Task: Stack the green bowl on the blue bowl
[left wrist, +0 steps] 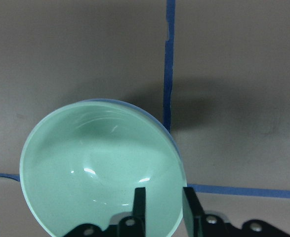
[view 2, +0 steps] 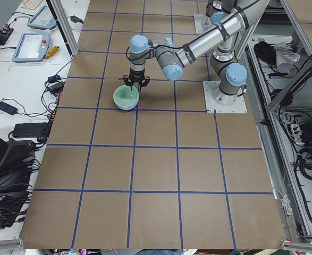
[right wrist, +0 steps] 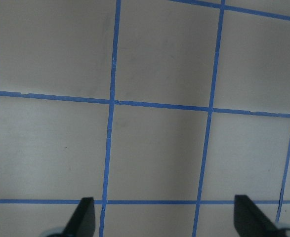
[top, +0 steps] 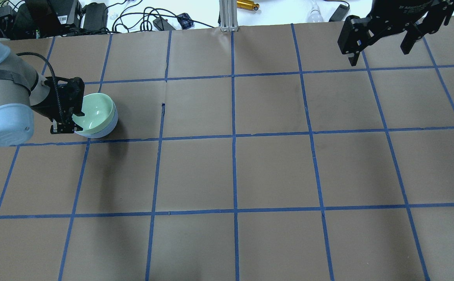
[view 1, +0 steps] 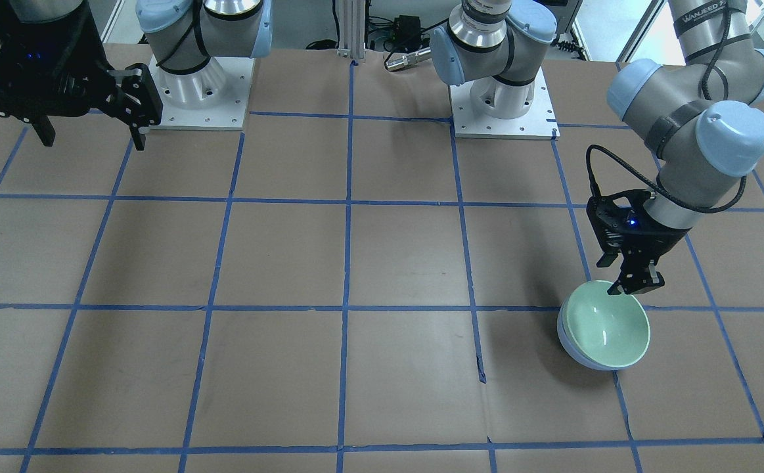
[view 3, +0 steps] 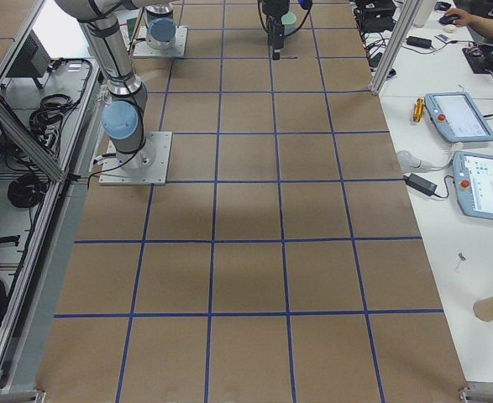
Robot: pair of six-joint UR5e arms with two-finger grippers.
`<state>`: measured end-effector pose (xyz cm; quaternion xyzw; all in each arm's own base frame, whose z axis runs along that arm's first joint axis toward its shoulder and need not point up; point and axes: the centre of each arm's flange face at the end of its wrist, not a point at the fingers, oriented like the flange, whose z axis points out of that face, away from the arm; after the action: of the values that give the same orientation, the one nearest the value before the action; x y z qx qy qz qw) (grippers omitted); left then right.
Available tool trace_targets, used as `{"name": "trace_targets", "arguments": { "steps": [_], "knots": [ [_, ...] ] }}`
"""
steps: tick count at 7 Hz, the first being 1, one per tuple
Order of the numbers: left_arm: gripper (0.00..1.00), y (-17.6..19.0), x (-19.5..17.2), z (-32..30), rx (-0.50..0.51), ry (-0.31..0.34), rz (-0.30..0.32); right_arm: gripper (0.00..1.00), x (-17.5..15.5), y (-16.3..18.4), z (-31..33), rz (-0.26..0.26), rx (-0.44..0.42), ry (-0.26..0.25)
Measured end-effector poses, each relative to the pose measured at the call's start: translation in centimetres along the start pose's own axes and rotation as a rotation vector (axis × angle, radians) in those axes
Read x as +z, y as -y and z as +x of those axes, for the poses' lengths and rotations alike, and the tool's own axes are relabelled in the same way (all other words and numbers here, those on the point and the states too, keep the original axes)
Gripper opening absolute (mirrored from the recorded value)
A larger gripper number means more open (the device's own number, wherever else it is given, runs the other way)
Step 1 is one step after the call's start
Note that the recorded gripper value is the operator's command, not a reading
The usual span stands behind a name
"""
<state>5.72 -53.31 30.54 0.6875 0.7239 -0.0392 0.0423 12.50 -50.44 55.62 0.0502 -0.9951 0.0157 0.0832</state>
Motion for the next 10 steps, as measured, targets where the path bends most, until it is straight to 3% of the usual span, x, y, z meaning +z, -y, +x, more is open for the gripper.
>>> {"name": "trace_targets", "arguments": {
  "steps": [3, 5, 7, 10],
  "knots": [
    [0.87, 1.5, -3.7, -0.4, -0.107, -0.002, 0.021, 1.00, 0.0, 0.0, 0.0, 0.000, 0.000, 0.000],
    [0.87, 5.9, -7.7, -0.6, -0.175, 0.002, 0.040, 1.00, 0.0, 0.0, 0.0, 0.000, 0.000, 0.000],
    [0.88, 11.7, -12.0, -0.1, -0.308, -0.004, 0.052, 1.00, 0.0, 0.0, 0.0, 0.000, 0.000, 0.000],
    [0.95, 18.5, -16.2, 1.1, -0.595, -0.040, 0.050, 1.00, 0.0, 0.0, 0.0, 0.000, 0.000, 0.000]
  ]
}}
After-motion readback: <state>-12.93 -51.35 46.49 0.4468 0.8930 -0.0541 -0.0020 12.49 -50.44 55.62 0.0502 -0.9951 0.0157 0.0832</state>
